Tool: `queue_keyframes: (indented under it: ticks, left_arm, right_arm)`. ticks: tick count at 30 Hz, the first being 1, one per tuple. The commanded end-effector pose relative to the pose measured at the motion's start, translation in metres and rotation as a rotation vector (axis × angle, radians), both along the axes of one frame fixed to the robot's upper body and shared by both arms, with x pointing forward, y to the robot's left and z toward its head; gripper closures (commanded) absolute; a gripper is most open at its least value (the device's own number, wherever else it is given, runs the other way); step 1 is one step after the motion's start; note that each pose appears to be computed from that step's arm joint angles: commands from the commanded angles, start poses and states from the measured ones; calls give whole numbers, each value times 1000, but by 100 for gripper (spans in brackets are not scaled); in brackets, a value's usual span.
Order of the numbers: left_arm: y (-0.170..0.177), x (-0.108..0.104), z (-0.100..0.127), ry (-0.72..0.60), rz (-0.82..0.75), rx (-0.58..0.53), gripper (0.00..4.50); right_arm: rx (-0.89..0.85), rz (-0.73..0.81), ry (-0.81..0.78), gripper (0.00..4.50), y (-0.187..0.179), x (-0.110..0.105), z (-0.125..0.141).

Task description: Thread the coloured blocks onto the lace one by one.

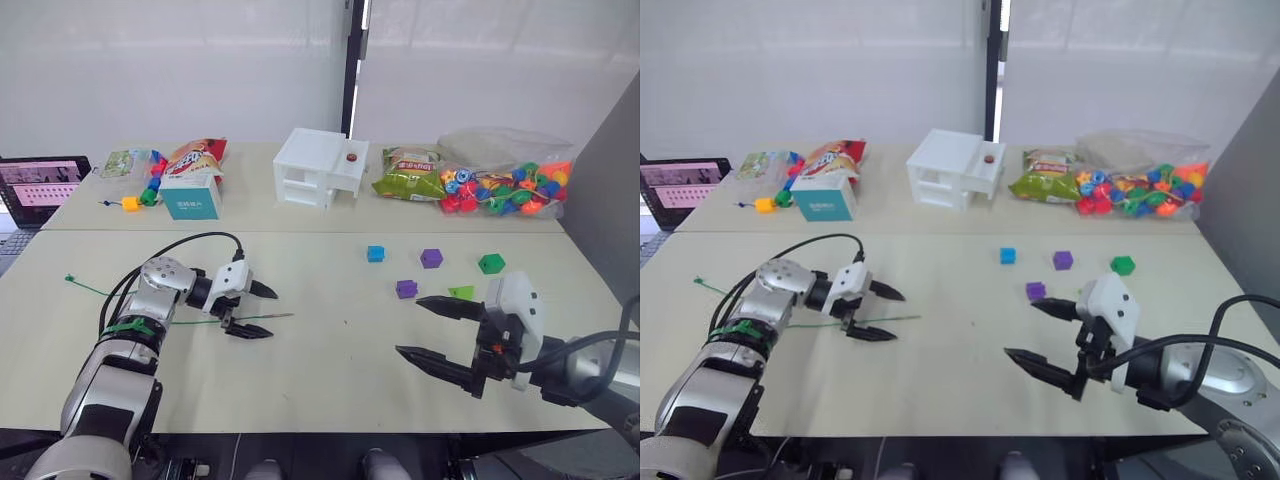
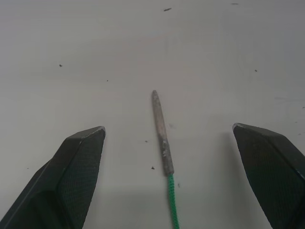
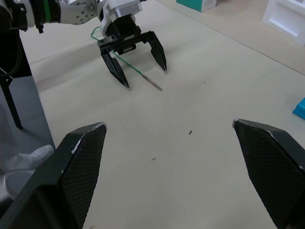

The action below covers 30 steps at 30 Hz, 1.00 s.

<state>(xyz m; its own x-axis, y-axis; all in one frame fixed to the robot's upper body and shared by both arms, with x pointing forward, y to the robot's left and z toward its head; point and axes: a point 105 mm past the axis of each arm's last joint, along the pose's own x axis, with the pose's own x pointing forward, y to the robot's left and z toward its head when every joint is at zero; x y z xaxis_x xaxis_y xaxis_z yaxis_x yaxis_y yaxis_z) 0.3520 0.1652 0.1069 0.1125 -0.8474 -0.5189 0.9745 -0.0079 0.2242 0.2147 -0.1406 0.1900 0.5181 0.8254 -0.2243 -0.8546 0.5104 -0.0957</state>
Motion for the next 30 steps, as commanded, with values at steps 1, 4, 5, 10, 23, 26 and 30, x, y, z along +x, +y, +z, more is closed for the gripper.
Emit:
queue_keyframes:
  ticks: [1, 4, 5, 10, 23, 26, 30]
  left_arm:
    - [11, 2, 5, -39, 12, 12, 0]
    - [14, -5, -7, 13, 2, 25, 78]
    - [14, -7, -11, 19, -1, 30, 110]
    - [17, -6, -23, 13, 33, 64, 276]
    - [-3, 5, 15, 24, 51, -217, 449]
    - [-15, 5, 33, 11, 15, -271, 449]
    - [-28, 0, 42, 5, -30, -274, 449]
  right_arm:
    - [-4, 13, -30, 3, 3, -1, 7]
    - [1, 8, -53, 0, 2, 1, 10]
    - [3, 9, -54, 0, 2, 1, 10]
    - [-3, 24, -57, 0, 2, 2, 11]
    - [-3, 11, -49, 0, 0, 7, 10]
    - [10, -36, -30, 0, -6, 11, 6]
    - [3, -89, -20, 0, -14, 16, 0]
